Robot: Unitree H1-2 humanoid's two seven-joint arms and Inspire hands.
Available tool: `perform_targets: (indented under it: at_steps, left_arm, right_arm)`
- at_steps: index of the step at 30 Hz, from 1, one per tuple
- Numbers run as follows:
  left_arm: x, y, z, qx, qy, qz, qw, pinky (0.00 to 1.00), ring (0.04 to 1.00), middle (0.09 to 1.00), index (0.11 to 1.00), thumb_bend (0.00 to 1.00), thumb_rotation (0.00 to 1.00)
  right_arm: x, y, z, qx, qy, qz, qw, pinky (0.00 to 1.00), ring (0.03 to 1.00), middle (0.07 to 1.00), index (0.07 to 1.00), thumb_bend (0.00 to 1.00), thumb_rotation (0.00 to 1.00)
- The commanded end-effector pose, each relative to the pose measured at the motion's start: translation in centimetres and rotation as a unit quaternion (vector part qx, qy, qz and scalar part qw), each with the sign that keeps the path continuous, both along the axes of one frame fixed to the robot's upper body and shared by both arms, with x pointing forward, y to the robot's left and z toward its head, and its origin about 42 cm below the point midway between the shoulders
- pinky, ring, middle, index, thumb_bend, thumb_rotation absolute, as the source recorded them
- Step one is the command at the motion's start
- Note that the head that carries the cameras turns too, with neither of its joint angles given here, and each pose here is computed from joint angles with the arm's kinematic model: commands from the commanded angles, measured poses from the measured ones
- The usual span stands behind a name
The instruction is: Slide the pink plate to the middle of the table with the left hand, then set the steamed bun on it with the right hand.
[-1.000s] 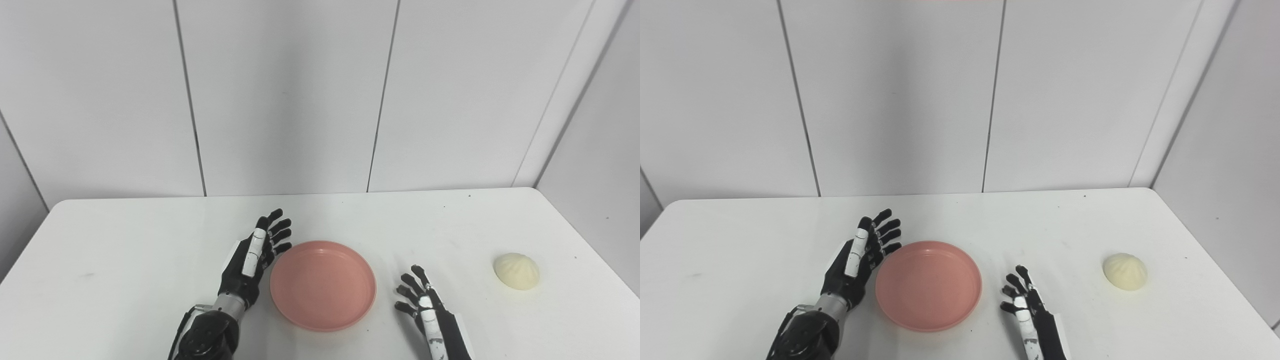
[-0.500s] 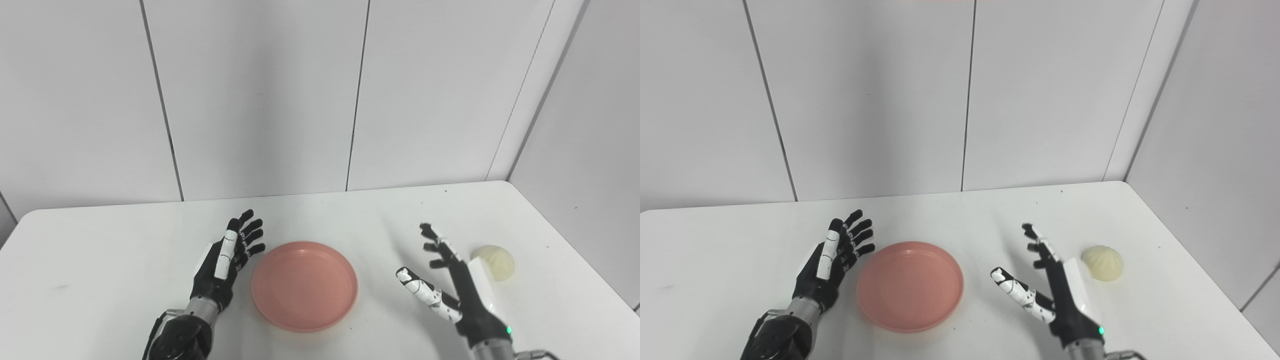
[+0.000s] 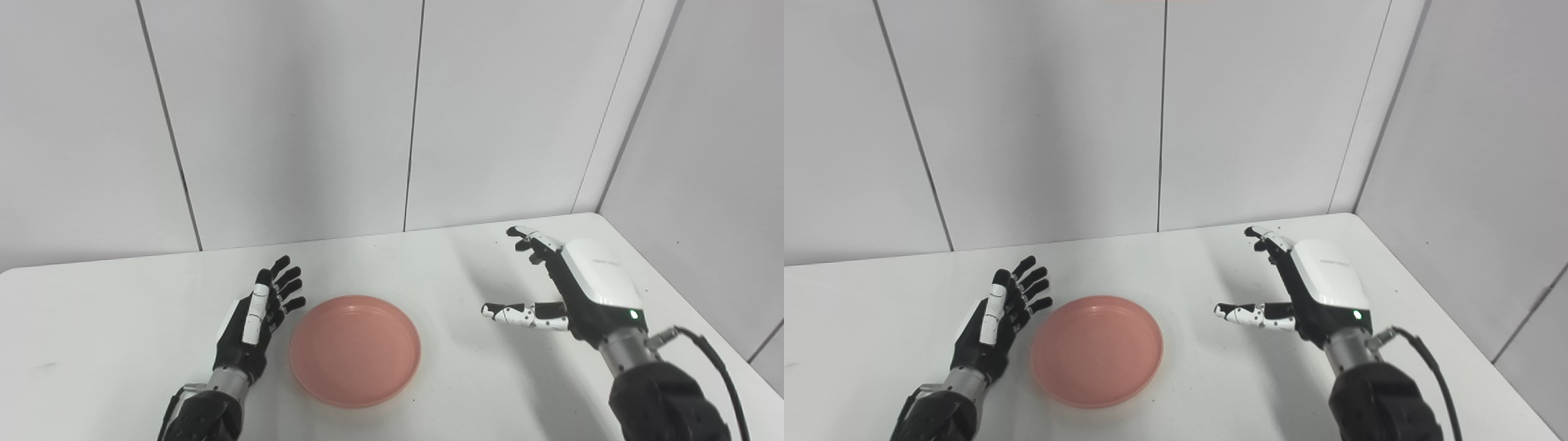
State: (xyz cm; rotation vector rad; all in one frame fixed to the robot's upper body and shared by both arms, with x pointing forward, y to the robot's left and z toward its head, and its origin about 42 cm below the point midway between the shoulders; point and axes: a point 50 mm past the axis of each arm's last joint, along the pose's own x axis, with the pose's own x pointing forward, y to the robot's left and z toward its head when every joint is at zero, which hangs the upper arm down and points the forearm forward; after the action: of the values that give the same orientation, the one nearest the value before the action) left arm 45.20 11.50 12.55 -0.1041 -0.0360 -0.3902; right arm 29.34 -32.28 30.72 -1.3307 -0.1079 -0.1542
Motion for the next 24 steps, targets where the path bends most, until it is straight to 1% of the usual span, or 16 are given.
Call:
perform_targets:
  at_steps: [1,3,5,6,9,10,11,14,17,20,23,24]
  left_arm:
    - [-1.2,0.7,-3.1,0.009,0.062,0.007,0.998,0.82,0.902,0.896,0.896,0.78,0.97]
    - [-1.2,0.6,-3.0,0.008,0.062,0.006,0.998,0.82,0.899,0.891,0.894,0.77,0.97]
    - [-1.2,0.6,-3.0,0.008,0.062,0.006,0.998,0.82,0.898,0.889,0.894,0.77,0.97]
    - [-1.2,0.6,-3.0,0.008,0.063,0.005,0.998,0.82,0.898,0.891,0.896,0.77,0.97]
    - [-1.2,0.5,-3.0,0.009,0.063,0.003,0.998,0.82,0.896,0.892,0.898,0.76,0.97]
    - [-1.2,0.5,-3.1,0.009,0.063,0.003,0.998,0.82,0.896,0.892,0.899,0.77,0.97]
    - [-1.2,0.5,-3.1,0.009,0.063,0.003,0.998,0.82,0.896,0.892,0.899,0.77,0.97]
    - [-1.2,0.4,-3.1,0.007,0.066,0.003,0.998,0.82,0.894,0.887,0.897,0.78,0.96]
    - [-1.2,0.3,-3.1,0.006,0.064,0.003,0.998,0.83,0.892,0.884,0.893,0.77,0.95]
    - [-1.3,0.3,-3.1,0.009,0.061,0.001,0.998,0.82,0.890,0.884,0.896,0.76,0.96]
    - [-1.3,0.2,-3.1,0.008,0.063,0.001,0.998,0.82,0.892,0.882,0.897,0.76,0.96]
    - [-1.3,0.2,-3.1,0.007,0.063,0.001,0.998,0.82,0.894,0.883,0.896,0.76,0.95]
  right_arm:
    - [0.8,-1.2,2.0,-0.040,0.001,-0.027,0.999,0.57,0.743,0.797,0.813,0.95,0.57]
    - [1.7,-2.1,2.3,-0.064,0.025,-0.049,0.996,0.60,0.768,0.808,0.807,0.97,0.56]
    - [2.2,-2.5,2.4,-0.070,0.037,-0.059,0.995,0.63,0.796,0.820,0.805,0.97,0.54]
    - [2.7,-3.0,2.4,-0.075,0.048,-0.066,0.994,0.63,0.796,0.819,0.802,0.97,0.51]
    - [4.2,-4.4,2.2,-0.084,0.081,-0.092,0.989,0.65,0.801,0.825,0.808,0.97,0.48]
    - [4.4,-4.6,2.1,-0.085,0.086,-0.096,0.988,0.66,0.803,0.827,0.811,0.96,0.48]
    - [5.0,-5.1,1.7,-0.087,0.101,-0.106,0.985,0.66,0.805,0.828,0.812,0.96,0.48]
    - [6.3,-6.4,0.5,-0.090,0.131,-0.132,0.978,0.70,0.818,0.848,0.822,0.96,0.51]
    - [7.3,-7.7,-0.9,-0.081,0.142,-0.157,0.974,0.70,0.804,0.836,0.822,0.98,0.53]
    - [8.0,-8.7,-1.8,-0.082,0.148,-0.172,0.970,0.70,0.801,0.833,0.823,1.00,0.56]
    - [8.6,-9.5,-2.7,-0.085,0.148,-0.185,0.968,0.73,0.817,0.845,0.831,1.00,0.57]
    - [8.8,-9.8,-3.0,-0.091,0.149,-0.188,0.966,0.74,0.819,0.845,0.830,1.00,0.59]
